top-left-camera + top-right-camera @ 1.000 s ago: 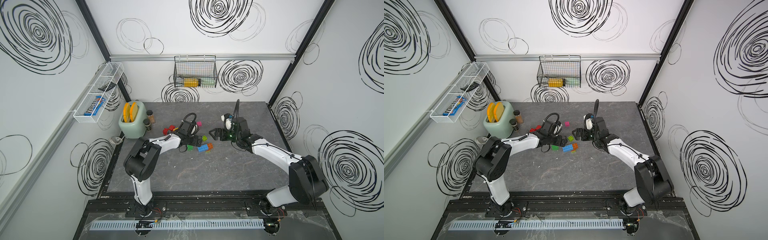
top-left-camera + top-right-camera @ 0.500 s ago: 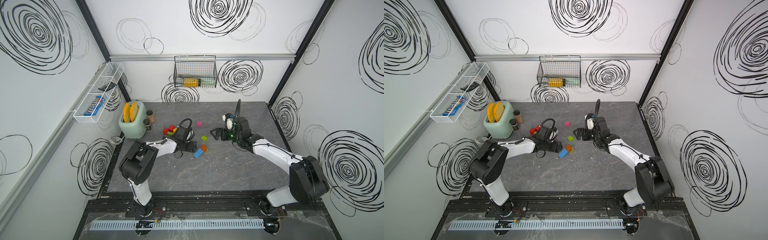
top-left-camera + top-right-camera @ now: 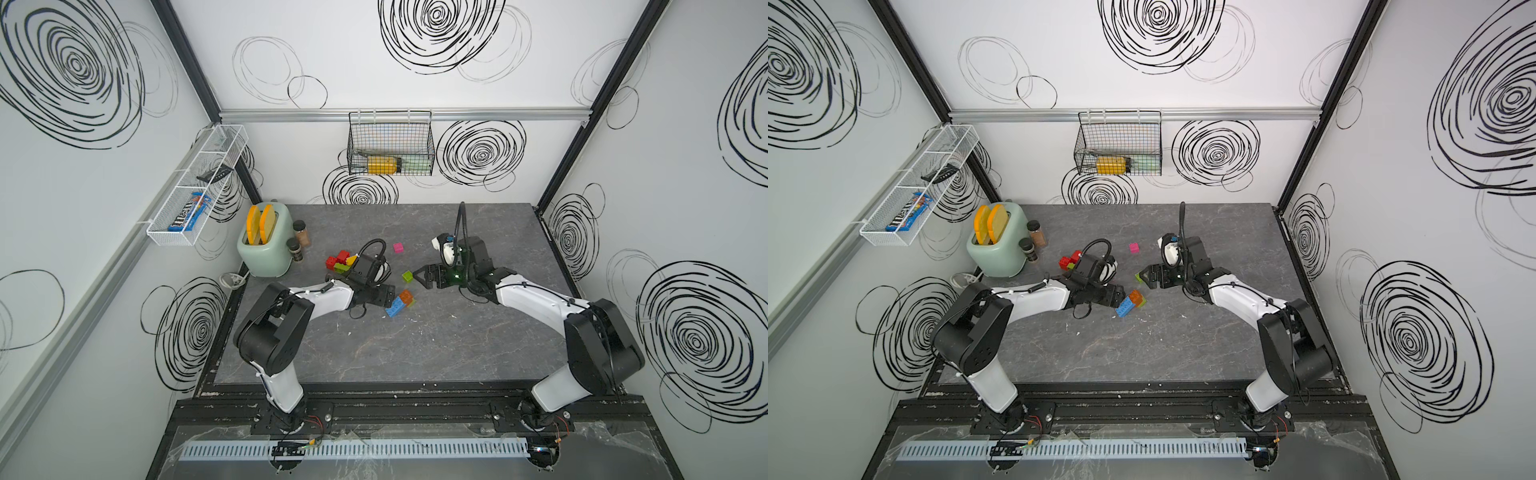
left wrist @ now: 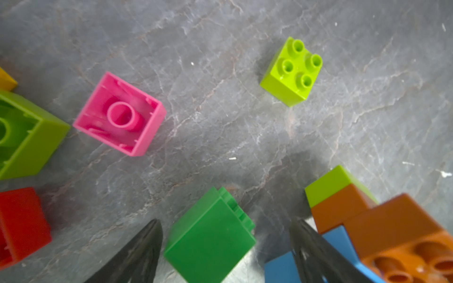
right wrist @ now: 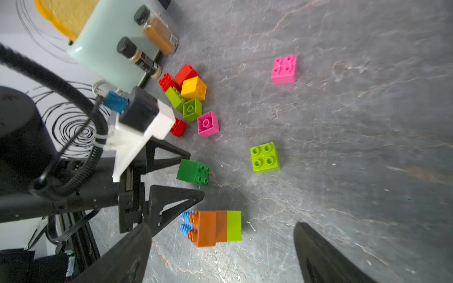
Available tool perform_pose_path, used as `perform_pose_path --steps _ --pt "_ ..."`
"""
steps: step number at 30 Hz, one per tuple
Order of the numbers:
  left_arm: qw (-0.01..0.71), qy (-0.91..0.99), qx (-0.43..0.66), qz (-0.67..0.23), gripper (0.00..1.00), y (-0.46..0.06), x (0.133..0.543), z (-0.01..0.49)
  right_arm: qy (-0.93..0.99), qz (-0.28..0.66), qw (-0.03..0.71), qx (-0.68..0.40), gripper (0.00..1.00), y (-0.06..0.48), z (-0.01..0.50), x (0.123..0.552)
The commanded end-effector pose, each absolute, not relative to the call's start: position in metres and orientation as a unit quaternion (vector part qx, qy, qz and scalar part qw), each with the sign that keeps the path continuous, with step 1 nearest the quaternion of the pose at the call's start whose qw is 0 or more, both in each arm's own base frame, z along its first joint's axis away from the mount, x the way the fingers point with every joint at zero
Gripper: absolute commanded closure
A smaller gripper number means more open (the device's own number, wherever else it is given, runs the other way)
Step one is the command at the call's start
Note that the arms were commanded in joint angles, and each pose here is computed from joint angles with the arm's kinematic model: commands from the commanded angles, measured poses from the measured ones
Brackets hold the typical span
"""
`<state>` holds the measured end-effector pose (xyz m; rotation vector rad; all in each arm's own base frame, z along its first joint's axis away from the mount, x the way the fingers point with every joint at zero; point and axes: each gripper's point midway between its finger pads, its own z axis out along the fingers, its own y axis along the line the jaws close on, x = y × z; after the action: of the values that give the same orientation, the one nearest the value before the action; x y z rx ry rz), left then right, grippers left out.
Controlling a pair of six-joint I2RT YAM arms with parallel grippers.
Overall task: Assemble the number 4 with lego
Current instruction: Adjust the lego brick at the center of the board.
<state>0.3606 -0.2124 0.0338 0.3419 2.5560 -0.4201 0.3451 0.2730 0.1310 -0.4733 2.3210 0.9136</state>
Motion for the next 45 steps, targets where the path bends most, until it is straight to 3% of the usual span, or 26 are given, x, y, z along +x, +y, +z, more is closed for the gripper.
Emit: perform_pose_path --steps 1,8,16,25,45 --pt "0.304 0.932 0.108 -0.163 0.11 -0.211 0.377 0.059 0.871 0.365 0.244 -0.218 0.14 0.293 0.114 0.328" --pt "0.303 0.936 0.099 -0.146 0.10 -0.199 0.379 0.057 0.868 0.403 0.172 -0.233 0.28 0.316 0.089 0.315" --pt "0.304 0.937 0.097 -0.143 0.09 -0.199 0.380 0.058 0.871 0.415 0.152 -0.216 0.50 0.314 0.079 0.318" --pt "0.304 0.937 0.100 -0.142 0.08 -0.199 0.381 0.059 0.862 0.455 0.134 -0.181 0.63 0.296 0.073 0.319" --pt "0.319 0.929 0.099 -0.160 0.06 -0.200 0.386 0.077 0.873 0.448 0.145 -0.131 0.67 0.267 0.065 0.331"
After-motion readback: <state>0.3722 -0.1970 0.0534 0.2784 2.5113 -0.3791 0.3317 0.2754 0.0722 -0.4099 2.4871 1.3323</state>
